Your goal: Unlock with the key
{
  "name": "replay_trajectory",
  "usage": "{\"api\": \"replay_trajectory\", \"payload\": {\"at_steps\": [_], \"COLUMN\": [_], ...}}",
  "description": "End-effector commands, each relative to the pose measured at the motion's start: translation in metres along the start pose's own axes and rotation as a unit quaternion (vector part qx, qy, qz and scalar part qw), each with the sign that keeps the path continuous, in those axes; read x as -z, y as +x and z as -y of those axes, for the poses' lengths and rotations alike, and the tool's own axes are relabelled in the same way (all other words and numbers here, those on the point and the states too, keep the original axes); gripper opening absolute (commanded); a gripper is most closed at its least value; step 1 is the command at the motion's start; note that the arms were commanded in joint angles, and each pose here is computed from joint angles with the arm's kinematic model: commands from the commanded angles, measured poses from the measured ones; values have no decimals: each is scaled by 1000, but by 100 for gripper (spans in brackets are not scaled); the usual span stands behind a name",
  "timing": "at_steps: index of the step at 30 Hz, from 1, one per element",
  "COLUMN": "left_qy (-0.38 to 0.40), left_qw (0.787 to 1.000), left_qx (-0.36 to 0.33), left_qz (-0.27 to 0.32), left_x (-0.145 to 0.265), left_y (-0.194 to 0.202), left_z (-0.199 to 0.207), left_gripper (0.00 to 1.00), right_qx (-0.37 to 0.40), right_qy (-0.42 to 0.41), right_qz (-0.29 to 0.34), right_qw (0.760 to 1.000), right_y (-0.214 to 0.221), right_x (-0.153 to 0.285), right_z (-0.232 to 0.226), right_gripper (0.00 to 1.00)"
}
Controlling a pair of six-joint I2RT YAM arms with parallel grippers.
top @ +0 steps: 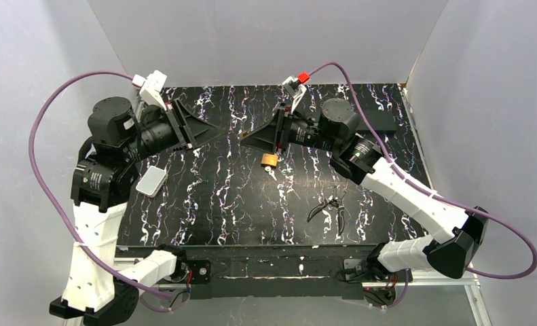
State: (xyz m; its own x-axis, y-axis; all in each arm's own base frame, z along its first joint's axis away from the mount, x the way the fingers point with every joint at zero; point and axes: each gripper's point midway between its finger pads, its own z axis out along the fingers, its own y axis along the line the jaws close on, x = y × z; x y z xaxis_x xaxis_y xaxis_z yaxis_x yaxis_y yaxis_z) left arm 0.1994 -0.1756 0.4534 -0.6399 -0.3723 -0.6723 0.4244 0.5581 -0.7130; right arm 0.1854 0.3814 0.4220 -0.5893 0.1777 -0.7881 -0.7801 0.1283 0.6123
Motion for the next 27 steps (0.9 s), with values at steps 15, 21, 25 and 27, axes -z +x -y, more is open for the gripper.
{"api": "replay_trajectory", "payload": {"at_steps": [15,21,25,27], "left_qy": [-2,-2,-1,5], "left_qw": [998,998,997,997], "left_qx": [39,43,46,48], "left_qz": [-47,-49,-55,-54], "left_x": [-31,-41,-50,-55], "left_y": [12,10,12,10], "left_z": [-23,-28,-34,-33], "left_gripper": [21,21,20,20], "right_qx": [31,39,49,49], "right_qy": [-70,-101,-120,-124], "right_qz": [21,24,31,31], "right_qw": [997,994,991,991], "right_y": [-22,-25,-30,-29], "right_x": [0,2,6,6], "right_z": [-37,-50,-60,-60], "right_gripper": [1,1,1,1]}}
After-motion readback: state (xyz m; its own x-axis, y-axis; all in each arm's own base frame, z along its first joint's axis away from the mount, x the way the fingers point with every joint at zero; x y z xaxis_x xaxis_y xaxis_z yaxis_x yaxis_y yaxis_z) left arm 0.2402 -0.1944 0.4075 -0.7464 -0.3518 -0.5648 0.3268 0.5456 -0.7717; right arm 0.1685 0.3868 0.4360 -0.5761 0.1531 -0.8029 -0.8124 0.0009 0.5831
